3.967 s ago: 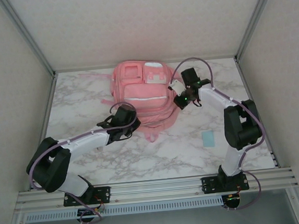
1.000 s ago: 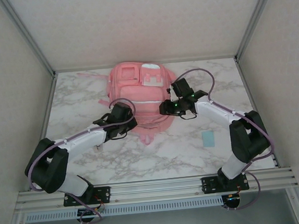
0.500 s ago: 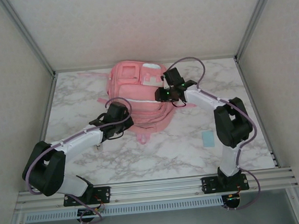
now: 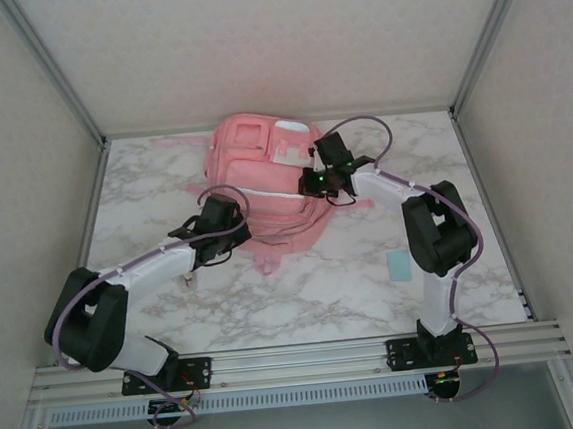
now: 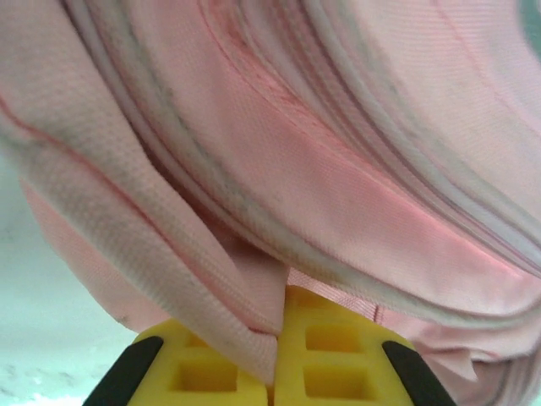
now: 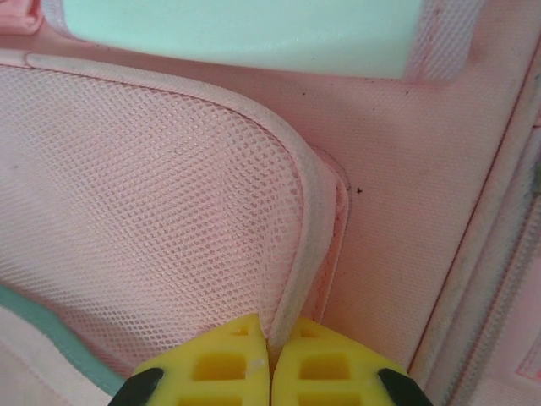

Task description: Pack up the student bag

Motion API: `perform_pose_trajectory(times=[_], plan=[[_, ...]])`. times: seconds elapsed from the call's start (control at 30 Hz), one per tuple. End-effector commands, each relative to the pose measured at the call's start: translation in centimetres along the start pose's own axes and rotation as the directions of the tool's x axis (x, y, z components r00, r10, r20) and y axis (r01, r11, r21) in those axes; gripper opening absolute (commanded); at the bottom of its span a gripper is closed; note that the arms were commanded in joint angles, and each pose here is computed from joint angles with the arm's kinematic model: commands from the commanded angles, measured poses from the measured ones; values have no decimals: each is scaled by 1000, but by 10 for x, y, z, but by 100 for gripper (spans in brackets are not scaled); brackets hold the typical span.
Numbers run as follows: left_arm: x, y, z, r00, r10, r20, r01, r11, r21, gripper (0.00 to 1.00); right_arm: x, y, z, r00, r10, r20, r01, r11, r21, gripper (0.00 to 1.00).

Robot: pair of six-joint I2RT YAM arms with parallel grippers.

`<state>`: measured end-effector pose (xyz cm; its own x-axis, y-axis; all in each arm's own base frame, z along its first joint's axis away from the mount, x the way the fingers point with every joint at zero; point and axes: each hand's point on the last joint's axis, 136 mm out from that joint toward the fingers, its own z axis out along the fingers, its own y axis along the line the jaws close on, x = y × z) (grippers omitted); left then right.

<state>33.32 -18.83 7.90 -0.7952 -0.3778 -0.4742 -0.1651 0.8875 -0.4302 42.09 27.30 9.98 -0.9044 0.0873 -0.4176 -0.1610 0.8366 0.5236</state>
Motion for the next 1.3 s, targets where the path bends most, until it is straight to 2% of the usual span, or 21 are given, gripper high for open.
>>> perform_pose_trajectory(times=[0.0,0.17,0.33,0.47,0.53,0.63,0.77,0.9,1.17,1.27], plan=[[-47,7,14,989,16,147,-10,999,-41,0,13,-3,-20,998,56,-30,-58,997,-56,0],[-77,-12,21,979,67,193,-57,997,-61,0,28,22,-38,988,153,-24,-155,965,-213,0],[-101,-23,15,969,136,205,-119,988,-97,2,37,36,-41,971,239,-6,-236,951,-202,0],[-95,-28,-1,975,169,143,-155,983,-101,42,31,35,-38,937,345,47,-334,929,-159,0],[-85,-34,-14,979,162,128,-155,986,-61,54,25,39,-37,927,367,73,-351,921,-171,0],[-63,-48,-30,984,144,105,-145,989,7,61,18,44,-32,924,374,77,-356,916,-183,0],[-30,-72,-40,981,172,87,-178,982,60,63,15,53,-25,926,374,46,-358,911,-205,0],[-12,-97,-38,973,204,104,-214,973,92,63,16,59,-22,921,389,17,-375,897,-234,0],[16,-129,-1,966,235,109,-245,965,91,60,13,69,-31,916,401,-1,-385,880,-278,0],[15,-137,9,964,233,131,-246,965,91,61,13,72,-32,917,399,-18,-387,875,-290,0]])
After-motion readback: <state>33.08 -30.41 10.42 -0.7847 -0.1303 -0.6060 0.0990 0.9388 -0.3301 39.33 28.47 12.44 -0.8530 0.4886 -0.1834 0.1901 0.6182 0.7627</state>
